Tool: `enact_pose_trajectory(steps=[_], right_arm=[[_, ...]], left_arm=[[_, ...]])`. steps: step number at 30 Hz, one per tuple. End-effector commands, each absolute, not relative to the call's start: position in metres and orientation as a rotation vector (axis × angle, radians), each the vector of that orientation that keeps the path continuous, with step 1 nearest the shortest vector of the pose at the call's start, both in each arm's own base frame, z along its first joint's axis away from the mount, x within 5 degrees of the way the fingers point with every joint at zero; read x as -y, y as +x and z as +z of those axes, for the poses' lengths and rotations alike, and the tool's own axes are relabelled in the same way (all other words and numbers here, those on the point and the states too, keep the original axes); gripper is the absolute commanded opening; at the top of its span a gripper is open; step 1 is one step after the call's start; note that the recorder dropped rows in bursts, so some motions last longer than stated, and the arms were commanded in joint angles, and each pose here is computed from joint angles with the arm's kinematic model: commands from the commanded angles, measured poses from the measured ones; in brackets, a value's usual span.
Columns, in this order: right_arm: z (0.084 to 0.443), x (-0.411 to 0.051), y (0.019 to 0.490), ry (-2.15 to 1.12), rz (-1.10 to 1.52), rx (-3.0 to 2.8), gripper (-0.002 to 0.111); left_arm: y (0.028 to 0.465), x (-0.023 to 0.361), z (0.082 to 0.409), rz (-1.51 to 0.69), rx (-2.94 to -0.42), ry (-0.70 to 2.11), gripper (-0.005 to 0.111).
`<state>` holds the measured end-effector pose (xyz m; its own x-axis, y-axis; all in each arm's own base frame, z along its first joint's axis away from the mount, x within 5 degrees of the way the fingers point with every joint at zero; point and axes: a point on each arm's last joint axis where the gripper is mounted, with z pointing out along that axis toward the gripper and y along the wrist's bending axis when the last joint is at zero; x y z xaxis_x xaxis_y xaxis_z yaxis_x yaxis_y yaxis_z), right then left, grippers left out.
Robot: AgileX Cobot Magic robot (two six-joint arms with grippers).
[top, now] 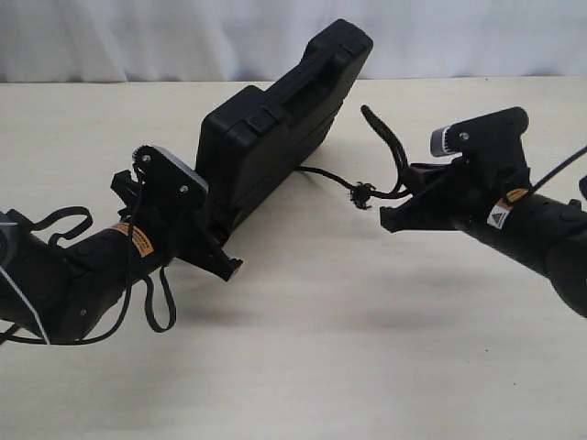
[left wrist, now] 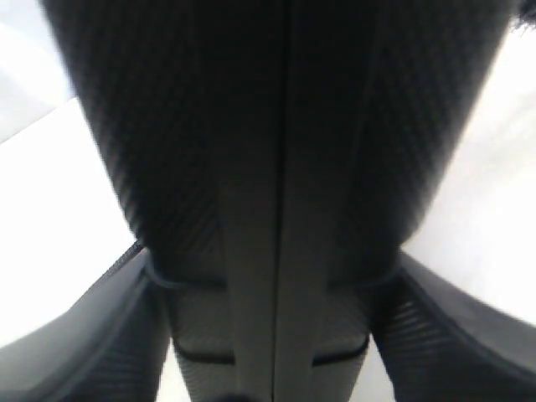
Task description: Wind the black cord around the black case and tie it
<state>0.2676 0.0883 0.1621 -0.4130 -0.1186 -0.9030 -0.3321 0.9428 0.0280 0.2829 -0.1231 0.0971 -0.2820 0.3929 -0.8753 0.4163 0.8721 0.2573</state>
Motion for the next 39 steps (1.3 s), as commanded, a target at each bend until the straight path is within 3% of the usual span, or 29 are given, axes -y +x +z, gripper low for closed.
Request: enact_pose_trajectory(steps=[1,22,39], right_arm=[[0.164,-0.097,0.260,-0.427,0.337,-1.921,0.004],[0.165,-0.112,0.278,-0.505,0.347,-1.886,0.004],[0.176,-0.119,0.300,-0.349,0.448,-1.810,0.004]], left_arm=[[0.285,0.120,0.101,-0.012,-1.885,0.547,0.000],[0.281,0.128,0.099,-0.030,-1.839,0.739,0.000],[0.279,0.131,0.096,0.008,-1.821,0.880,0.000]])
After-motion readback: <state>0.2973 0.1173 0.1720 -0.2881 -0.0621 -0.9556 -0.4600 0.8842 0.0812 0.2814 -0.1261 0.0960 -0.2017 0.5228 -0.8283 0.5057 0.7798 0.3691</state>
